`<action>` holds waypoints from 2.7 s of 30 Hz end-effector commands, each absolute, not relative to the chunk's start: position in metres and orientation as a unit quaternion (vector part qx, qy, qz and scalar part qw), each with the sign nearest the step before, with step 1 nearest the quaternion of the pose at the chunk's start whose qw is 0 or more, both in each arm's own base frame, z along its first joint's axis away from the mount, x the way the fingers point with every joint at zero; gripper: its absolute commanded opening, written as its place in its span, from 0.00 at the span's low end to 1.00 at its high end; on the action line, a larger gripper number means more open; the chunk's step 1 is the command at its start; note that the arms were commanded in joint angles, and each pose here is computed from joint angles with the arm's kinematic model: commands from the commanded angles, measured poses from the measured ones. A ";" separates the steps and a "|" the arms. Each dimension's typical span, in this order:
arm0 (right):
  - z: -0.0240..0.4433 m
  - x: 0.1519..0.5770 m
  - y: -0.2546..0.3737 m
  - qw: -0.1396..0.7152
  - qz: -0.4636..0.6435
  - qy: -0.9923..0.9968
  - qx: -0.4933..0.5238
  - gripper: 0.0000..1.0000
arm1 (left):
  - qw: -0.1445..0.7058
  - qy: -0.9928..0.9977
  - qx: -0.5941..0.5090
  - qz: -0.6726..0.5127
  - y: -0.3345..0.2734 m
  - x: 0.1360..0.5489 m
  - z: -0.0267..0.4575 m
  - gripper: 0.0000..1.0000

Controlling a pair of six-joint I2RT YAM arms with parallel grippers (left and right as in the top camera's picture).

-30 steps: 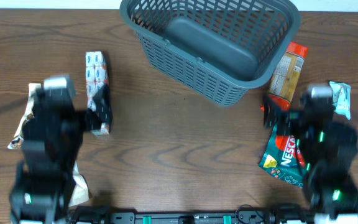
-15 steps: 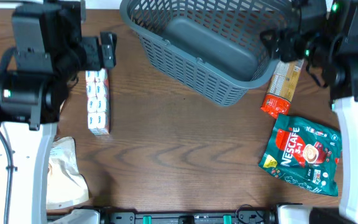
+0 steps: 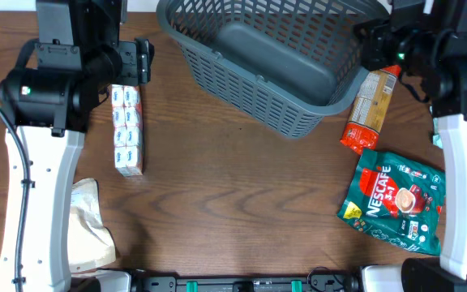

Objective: Pack container
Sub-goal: 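Grasp the grey basket rims with left and right grippers, then pull the grey basket toward the table centre with both grippers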

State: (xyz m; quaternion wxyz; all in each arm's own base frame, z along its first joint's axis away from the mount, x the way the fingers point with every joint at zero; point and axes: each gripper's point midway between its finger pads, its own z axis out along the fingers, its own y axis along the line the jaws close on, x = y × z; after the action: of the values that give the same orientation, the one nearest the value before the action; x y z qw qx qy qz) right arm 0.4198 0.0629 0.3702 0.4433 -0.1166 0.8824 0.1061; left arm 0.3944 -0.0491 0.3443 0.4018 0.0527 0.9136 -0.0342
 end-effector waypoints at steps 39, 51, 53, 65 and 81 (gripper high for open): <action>0.341 0.280 0.145 0.254 0.169 0.928 -0.214 0.01 | 0.465 0.866 0.177 -0.053 -0.147 0.474 0.329 0.05; 0.303 0.270 0.150 0.195 0.157 0.942 -0.222 0.01 | 0.425 0.885 0.183 -0.049 -0.154 0.490 0.285 0.06; 0.290 0.271 0.148 0.182 0.148 0.947 -0.220 0.01 | 0.425 0.884 0.187 -0.047 -0.153 0.490 0.285 0.05; 0.238 0.279 0.151 0.150 0.145 0.956 -0.206 0.01 | 0.420 0.886 0.190 -0.046 -0.153 0.488 0.283 0.06; 0.238 0.292 0.145 0.174 0.122 0.958 -0.195 0.01 | 0.389 0.898 0.203 -0.036 -0.149 0.480 0.268 0.05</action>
State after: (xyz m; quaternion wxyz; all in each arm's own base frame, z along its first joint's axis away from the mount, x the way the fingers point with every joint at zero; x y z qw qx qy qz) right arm 0.2920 0.1447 0.2410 0.1759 -0.1983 0.9559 0.1260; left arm 0.4825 -0.1500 0.2756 0.4048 0.1910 0.8931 -0.0436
